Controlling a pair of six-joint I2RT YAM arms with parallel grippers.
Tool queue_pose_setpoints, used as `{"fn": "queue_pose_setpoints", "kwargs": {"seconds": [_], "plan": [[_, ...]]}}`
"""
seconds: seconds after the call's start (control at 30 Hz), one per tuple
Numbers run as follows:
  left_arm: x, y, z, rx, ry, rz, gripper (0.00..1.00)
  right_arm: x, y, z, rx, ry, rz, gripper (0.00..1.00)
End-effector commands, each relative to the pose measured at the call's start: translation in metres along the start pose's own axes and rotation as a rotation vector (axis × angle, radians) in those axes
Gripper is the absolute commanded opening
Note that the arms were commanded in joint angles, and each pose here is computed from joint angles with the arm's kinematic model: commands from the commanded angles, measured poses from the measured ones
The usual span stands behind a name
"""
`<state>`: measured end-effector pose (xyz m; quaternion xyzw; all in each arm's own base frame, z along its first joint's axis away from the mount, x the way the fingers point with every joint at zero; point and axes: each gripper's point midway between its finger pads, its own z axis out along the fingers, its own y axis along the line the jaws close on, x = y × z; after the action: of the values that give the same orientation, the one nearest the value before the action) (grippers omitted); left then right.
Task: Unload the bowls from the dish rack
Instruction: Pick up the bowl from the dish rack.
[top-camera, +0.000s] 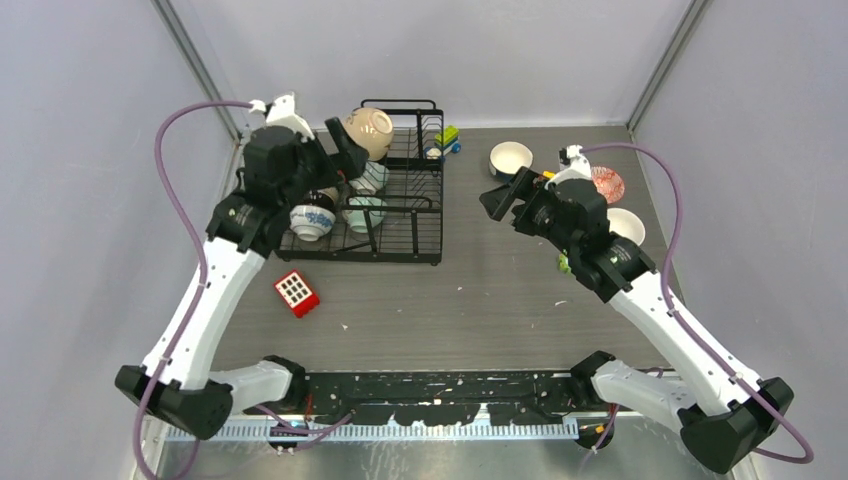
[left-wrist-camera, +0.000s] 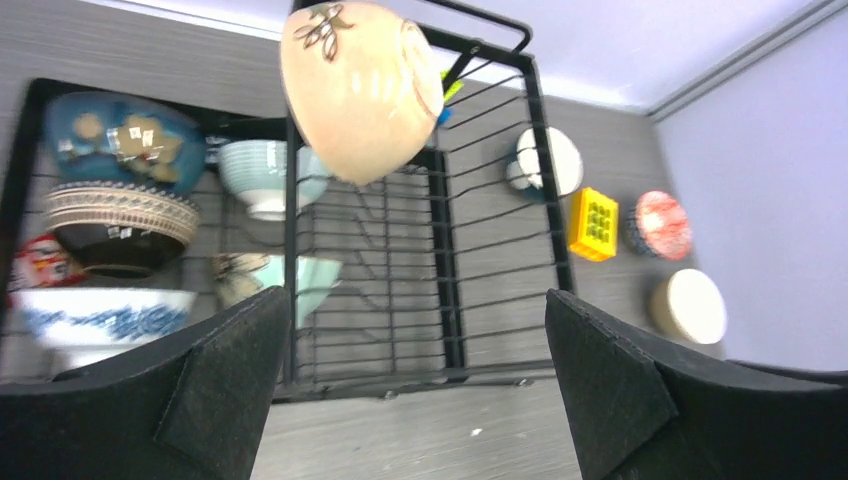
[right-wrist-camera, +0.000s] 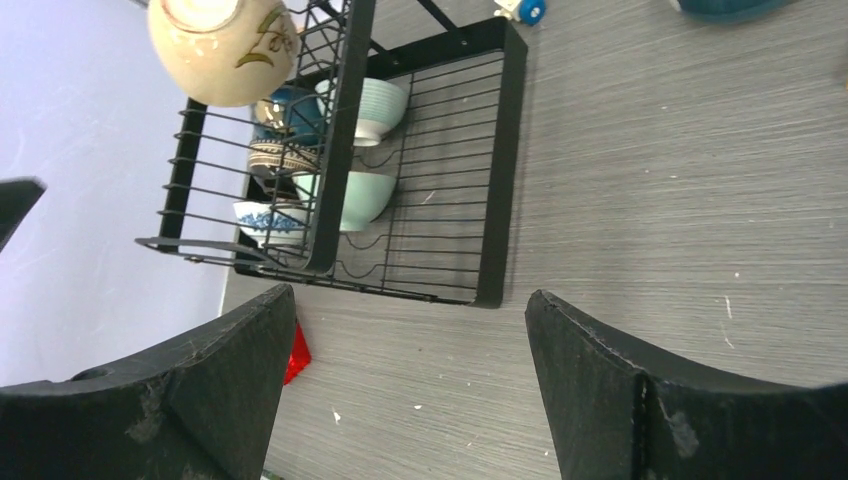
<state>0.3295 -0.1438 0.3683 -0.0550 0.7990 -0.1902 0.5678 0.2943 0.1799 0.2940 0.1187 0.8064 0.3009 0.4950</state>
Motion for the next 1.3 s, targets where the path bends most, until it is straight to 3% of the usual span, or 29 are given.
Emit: {"fn": "queue_pose_setpoints", "kwargs": {"seconds": [0.0,0.2,0.33,0.5,0.73,0.9,1.0,1.27], "plan": [[-0.023,-0.037,0.010,0.300,0.069,-0.226,1.00,-0.008,0.021,-0.008,-0.125,-0.058,0.029,0.88],[-0.030,-0.002,0.048,0.296,0.110,-0.433,1.00,0.000,0.006,-0.013,-0.154,-0.135,0.079,0.86],[-0.038,0.016,0.065,0.378,0.082,-0.521,1.00,0.019,0.017,-0.021,-0.233,-0.034,0.027,0.87],[-0.055,0.054,0.084,0.454,0.001,-0.559,1.00,0.037,0.024,-0.026,-0.345,-0.007,0.064,0.86],[-0.063,0.054,0.098,0.585,0.021,-0.560,1.00,0.046,0.012,-0.031,-0.320,0.002,0.058,0.85],[-0.058,0.058,0.113,0.598,0.045,-0.580,0.78,0.047,0.010,-0.030,-0.308,0.004,0.060,0.85],[-0.052,0.062,0.119,0.599,0.065,-0.597,0.71,0.048,0.009,-0.028,-0.302,0.009,0.062,0.85],[-0.039,0.062,0.131,0.625,0.113,-0.636,0.68,0.048,0.011,-0.025,-0.301,0.017,0.068,0.85]]}}
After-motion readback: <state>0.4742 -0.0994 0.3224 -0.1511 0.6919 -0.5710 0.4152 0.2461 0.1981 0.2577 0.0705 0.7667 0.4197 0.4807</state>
